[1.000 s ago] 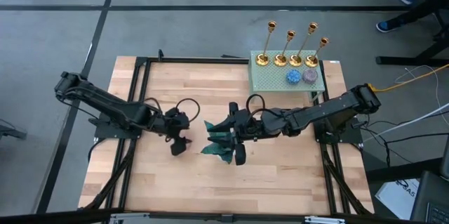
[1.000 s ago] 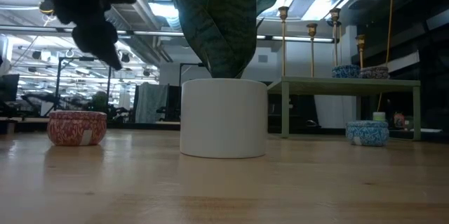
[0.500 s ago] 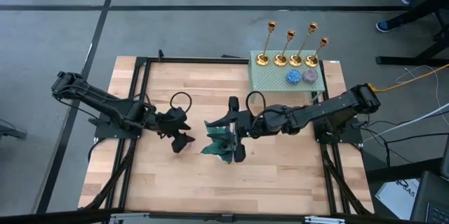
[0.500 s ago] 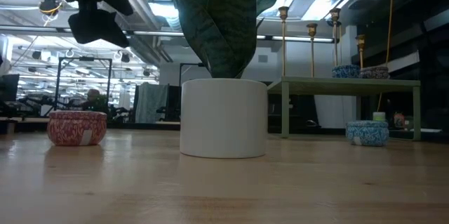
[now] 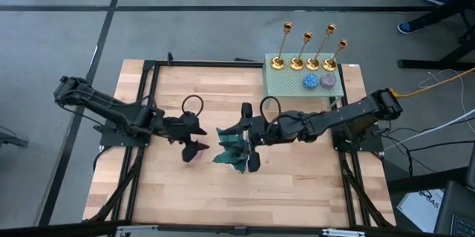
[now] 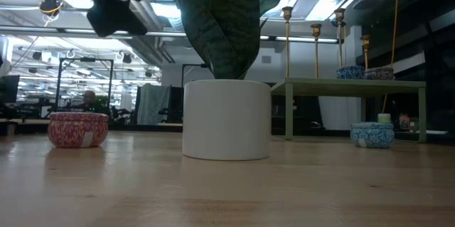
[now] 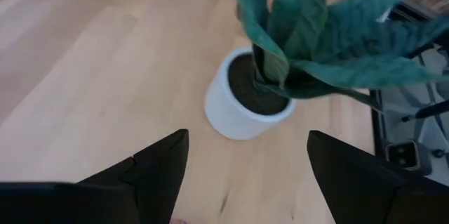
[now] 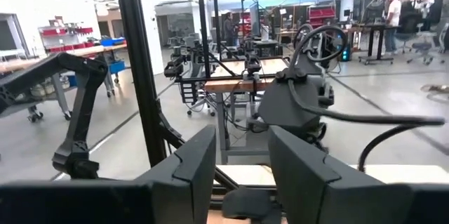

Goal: Stock candles and holders on shelf
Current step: Align the pink scented candle with the other scented candle on the shelf

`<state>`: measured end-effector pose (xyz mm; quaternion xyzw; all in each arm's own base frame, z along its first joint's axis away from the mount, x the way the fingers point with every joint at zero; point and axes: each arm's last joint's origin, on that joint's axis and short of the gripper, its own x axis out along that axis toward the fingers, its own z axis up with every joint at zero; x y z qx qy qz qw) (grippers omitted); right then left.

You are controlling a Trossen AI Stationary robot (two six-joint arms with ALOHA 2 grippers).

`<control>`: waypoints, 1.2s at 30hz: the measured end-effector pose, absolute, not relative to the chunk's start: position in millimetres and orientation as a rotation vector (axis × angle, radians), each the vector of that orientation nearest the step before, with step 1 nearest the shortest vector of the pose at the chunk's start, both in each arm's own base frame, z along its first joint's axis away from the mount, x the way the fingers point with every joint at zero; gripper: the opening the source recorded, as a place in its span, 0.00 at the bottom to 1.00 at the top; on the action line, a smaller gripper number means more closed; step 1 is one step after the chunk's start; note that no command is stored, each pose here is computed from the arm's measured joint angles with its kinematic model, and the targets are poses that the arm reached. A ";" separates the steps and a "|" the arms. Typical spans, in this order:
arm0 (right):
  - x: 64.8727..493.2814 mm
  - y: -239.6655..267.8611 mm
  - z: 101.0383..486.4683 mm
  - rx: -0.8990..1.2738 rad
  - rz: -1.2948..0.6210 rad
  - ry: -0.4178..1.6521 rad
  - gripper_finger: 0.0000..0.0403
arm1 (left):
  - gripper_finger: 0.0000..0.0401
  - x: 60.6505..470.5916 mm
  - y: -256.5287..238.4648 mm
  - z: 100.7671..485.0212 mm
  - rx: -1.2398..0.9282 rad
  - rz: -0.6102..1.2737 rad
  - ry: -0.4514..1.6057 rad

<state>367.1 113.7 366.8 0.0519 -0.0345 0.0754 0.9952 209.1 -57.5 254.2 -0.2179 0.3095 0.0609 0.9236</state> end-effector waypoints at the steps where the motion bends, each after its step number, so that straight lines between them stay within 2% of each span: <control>1: 367.1 113.6 366.9 0.119 0.151 -0.068 0.33 | 0.72 209.5 -56.2 254.2 -0.447 0.132 0.633; 10: 367.0 113.5 366.7 0.166 0.153 -0.062 0.33 | 0.73 207.4 -56.6 248.8 -0.480 0.156 0.690; 19: 367.2 113.5 363.8 0.158 0.150 -0.033 0.33 | 0.83 206.4 -64.6 231.9 -0.492 0.216 0.819; 24: 367.1 113.5 361.9 0.151 0.149 -0.012 0.33 | 0.87 207.4 -71.0 216.6 -0.403 0.249 0.916; 36: 367.1 113.2 356.7 0.138 0.144 0.041 0.33 | 0.87 216.1 -84.0 178.1 -0.190 0.259 1.110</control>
